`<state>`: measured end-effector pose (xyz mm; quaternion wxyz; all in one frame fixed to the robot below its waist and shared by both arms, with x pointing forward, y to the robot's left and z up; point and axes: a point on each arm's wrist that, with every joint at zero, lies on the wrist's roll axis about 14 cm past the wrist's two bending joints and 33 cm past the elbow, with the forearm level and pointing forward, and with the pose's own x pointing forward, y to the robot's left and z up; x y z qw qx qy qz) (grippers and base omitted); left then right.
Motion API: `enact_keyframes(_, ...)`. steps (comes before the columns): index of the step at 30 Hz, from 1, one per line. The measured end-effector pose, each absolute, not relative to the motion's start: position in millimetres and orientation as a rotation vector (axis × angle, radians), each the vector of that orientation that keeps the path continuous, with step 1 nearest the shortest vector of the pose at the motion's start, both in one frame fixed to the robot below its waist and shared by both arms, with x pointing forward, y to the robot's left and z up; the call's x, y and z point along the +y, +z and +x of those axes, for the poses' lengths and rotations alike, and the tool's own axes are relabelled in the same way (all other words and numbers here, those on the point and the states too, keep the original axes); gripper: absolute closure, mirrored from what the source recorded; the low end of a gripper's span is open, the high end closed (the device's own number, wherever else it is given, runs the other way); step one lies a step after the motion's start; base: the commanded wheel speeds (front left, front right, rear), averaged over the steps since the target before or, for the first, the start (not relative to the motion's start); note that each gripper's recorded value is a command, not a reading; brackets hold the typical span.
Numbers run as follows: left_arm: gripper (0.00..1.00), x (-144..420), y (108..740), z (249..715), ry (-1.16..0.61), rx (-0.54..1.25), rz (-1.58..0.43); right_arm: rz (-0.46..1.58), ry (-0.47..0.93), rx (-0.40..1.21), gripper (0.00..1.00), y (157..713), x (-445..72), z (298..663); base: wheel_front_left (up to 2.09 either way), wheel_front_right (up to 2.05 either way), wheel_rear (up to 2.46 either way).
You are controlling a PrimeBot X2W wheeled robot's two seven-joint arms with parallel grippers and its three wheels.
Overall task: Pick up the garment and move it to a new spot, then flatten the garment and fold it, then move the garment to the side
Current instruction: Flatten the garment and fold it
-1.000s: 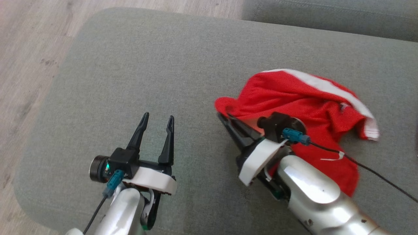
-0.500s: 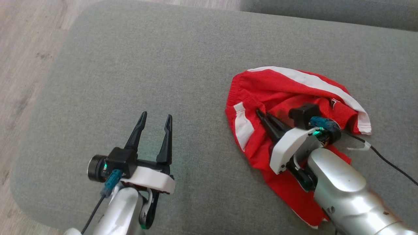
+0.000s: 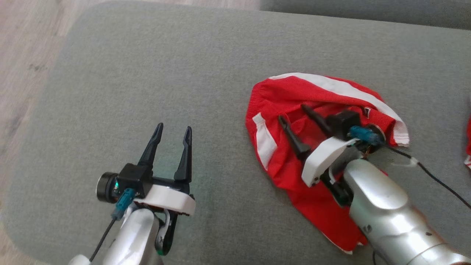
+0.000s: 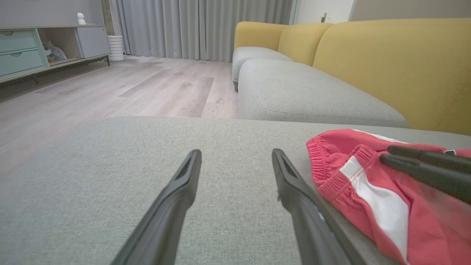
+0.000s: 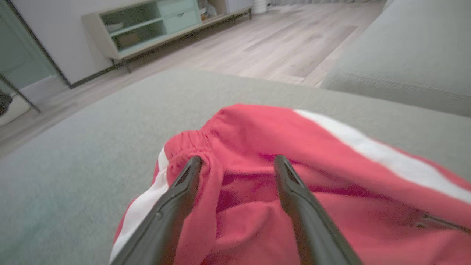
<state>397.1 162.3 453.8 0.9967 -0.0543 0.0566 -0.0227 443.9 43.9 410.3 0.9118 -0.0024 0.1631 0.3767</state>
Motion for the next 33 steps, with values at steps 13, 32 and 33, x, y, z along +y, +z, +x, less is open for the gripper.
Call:
enact_keyframes(13, 0.0, 142.5, 472.3, 403.2, -0.105, 0.059, -0.116, 0.127, 0.505, 0.132, 0.0, 458.7, -52.9, 439.8, 0.0, 0.0, 0.0)
enact_keyframes(32, 0.0, 124.7, 475.3, 395.7, -0.154, 0.051, -0.12, 0.096, 0.497, 0.183, 0.0, 453.1, -64.4, 366.8, 0.0, 0.0, 0.0)
enact_keyframes(33, 0.0, 125.0, 475.3, 395.6, -0.153, 0.051, -0.12, 0.083, 0.526, 0.205, 0.0, 448.4, -59.2, 360.7, 0.0, 0.0, 0.0)
